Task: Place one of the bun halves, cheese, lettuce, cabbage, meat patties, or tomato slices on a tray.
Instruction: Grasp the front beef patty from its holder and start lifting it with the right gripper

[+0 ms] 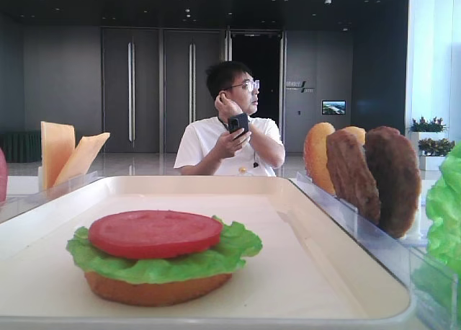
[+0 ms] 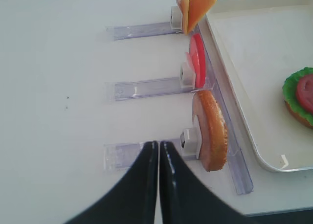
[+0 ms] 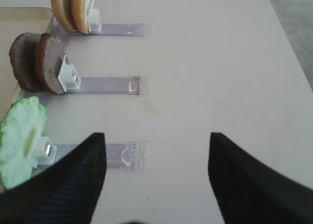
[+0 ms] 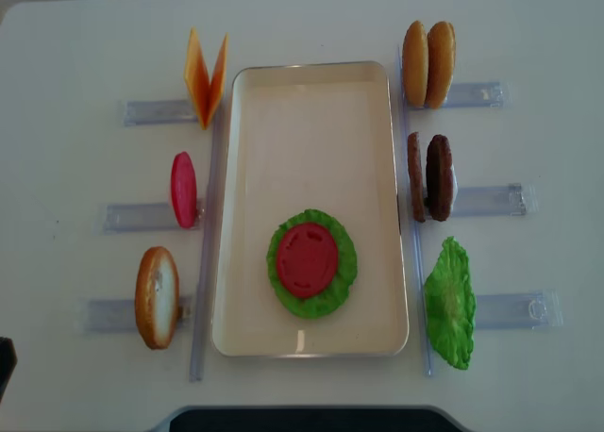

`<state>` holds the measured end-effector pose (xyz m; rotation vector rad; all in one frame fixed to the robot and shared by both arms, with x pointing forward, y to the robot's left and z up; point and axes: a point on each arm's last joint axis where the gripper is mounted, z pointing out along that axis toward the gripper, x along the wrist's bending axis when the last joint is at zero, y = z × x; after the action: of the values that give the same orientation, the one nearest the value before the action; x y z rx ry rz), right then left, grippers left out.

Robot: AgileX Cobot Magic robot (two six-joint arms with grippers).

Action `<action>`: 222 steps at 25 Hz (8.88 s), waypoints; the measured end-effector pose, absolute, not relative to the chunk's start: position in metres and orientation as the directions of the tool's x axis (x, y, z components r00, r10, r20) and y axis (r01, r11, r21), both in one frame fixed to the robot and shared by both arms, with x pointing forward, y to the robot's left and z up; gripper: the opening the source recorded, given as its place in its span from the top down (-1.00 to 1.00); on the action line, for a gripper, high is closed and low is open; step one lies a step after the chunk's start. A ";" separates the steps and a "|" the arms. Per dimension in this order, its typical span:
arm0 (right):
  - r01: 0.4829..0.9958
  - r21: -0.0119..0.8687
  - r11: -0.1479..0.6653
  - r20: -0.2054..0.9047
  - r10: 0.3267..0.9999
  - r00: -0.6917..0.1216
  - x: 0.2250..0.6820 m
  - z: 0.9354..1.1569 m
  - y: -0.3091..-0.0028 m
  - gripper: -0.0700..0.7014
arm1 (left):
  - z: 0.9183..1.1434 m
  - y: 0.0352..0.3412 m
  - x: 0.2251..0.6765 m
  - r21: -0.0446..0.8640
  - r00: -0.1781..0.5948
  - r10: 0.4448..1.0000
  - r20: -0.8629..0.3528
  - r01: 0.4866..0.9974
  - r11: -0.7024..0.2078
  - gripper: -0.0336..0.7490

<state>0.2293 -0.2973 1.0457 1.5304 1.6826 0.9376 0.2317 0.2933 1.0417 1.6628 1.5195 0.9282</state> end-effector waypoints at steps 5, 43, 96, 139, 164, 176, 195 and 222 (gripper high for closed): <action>0.516 0.855 0.054 -0.010 0.996 -0.089 0.229 1.046 -0.297 -0.38 | 1.042 0.293 0.232 0.861 0.059 0.997 0.054 0.503 -0.076 0.91; 0.684 0.728 0.045 0.009 0.997 -0.076 0.264 1.048 -0.295 -0.38 | 1.042 0.293 0.232 0.861 0.059 0.997 0.053 0.503 -0.076 0.91; 0.976 0.218 -0.007 0.041 0.999 -0.002 0.485 1.058 -0.271 -0.70 | 1.042 0.293 0.232 0.862 0.059 0.997 0.053 0.502 -0.075 0.91; 0.945 0.224 0.238 0.079 0.962 -0.261 0.496 1.046 -0.085 -0.70 | 1.042 0.293 0.232 0.862 0.059 0.997 0.053 0.502 -0.075 0.93; 0.928 0.237 0.286 0.074 0.948 -0.311 0.498 1.043 -0.083 -0.70 | 1.042 0.293 0.232 0.862 0.059 0.997 0.053 0.502 -0.075 0.93; 0.941 0.163 0.297 0.040 0.951 -0.307 0.502 1.024 -0.080 -0.70 | 1.042 0.293 0.232 0.862 0.059 0.997 0.053 0.502 -0.075 0.93; 0.931 0.202 0.304 0.029 0.948 -0.316 0.509 1.018 -0.077 -0.70 | 1.042 0.293 0.232 0.862 0.059 0.997 0.053 0.502 -0.075 0.93; 0.922 0.168 0.350 -0.067 0.937 -0.343 0.518 0.996 -0.078 -0.70 | 1.042 0.293 0.232 0.862 0.059 0.997 0.053 0.502 -0.075 0.93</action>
<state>0.5182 -0.0778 0.9964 1.7028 2.4528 0.1505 0.2318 0.2933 1.0418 1.6614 1.5194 0.9286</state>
